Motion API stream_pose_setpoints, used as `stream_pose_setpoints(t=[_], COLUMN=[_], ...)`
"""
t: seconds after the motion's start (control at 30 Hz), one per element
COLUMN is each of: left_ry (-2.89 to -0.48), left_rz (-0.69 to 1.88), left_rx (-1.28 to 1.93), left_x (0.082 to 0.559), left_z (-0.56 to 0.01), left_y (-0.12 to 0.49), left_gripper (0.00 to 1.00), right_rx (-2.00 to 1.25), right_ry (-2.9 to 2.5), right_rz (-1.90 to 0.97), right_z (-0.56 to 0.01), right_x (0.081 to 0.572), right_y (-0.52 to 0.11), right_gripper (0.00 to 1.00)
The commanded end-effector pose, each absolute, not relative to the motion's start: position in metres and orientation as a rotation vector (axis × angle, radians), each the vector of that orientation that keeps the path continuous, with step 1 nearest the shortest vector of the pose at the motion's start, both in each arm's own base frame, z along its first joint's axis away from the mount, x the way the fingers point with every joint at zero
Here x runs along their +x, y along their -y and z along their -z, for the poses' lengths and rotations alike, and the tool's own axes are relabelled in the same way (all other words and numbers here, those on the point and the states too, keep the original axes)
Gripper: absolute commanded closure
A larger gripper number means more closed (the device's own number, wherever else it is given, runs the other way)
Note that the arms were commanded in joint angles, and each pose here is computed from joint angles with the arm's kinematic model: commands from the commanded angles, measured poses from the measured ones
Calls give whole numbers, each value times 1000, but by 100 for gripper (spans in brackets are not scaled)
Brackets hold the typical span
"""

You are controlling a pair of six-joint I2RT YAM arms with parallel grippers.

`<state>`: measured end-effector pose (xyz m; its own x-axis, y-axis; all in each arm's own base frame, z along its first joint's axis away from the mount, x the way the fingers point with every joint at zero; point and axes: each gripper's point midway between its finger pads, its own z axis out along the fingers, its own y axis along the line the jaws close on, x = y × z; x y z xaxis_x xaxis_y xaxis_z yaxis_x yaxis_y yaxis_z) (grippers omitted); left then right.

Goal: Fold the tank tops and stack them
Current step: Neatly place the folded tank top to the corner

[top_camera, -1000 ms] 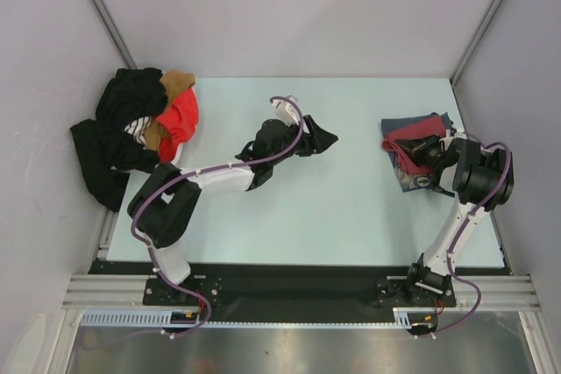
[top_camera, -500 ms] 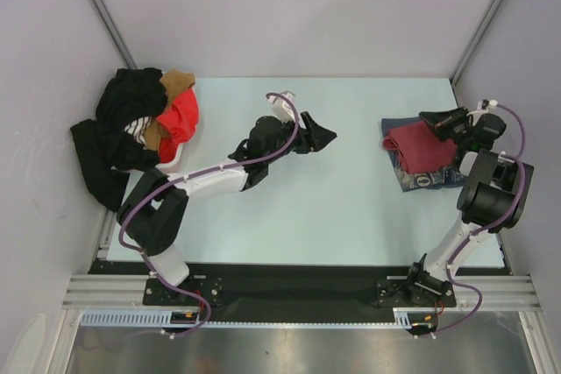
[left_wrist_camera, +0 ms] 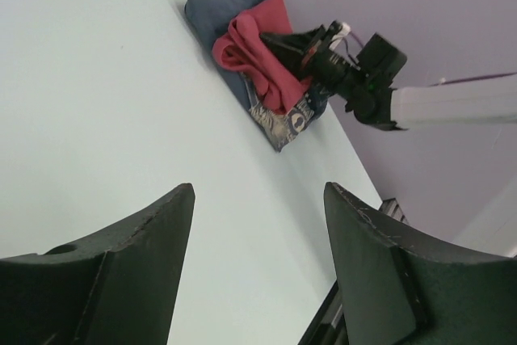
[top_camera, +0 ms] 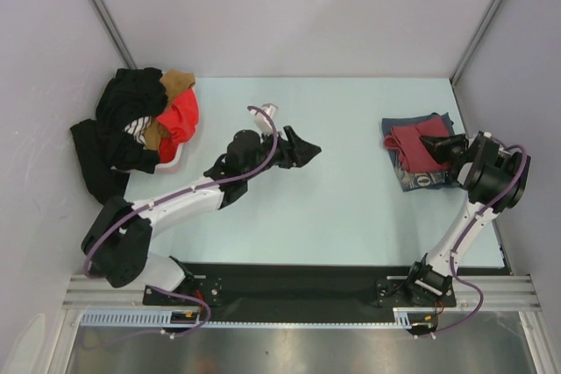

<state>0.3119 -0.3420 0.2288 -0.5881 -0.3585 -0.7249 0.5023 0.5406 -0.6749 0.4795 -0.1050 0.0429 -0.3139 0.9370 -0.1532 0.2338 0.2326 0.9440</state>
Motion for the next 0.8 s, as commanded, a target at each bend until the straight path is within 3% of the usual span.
stream_pose_setpoints(t=[0.0,0.1,0.23,0.37,0.57,0.7,0.73,0.77], left_ry=[-1850,-1884,-1892,-1872,-1889,-1912,-1884,-1879], left_rz=[1151,1096,992,906,696,561,548,537], left_rx=[173,189,171,128,58,20,4,4], left_x=[300,292,282,273,263,252,250,248], left_z=[-227,-226,-232,-239,-220,-194,-198,-195], left_y=[330,318,290,263,212,178,170,166], left_gripper=[28,26,19,16,14,11,11,11], right_rx=[995,890,750,624,483,328,286,291], right_ry=[-1670,-1718,-1744,-1744,-1866,-1915,-1922,-1925], right_rz=[-1096,-1070,-1028,-1042,-989,-854,-856,-809], right_z=[-71,-107,-150,-189,-189,-192,-195,-195], right_x=[495,495,483,458,410,377,364,361], right_y=[113,94,66,27,-37,-68,-84,-85], right_gripper=[99,96,85,83,80,50,35,28])
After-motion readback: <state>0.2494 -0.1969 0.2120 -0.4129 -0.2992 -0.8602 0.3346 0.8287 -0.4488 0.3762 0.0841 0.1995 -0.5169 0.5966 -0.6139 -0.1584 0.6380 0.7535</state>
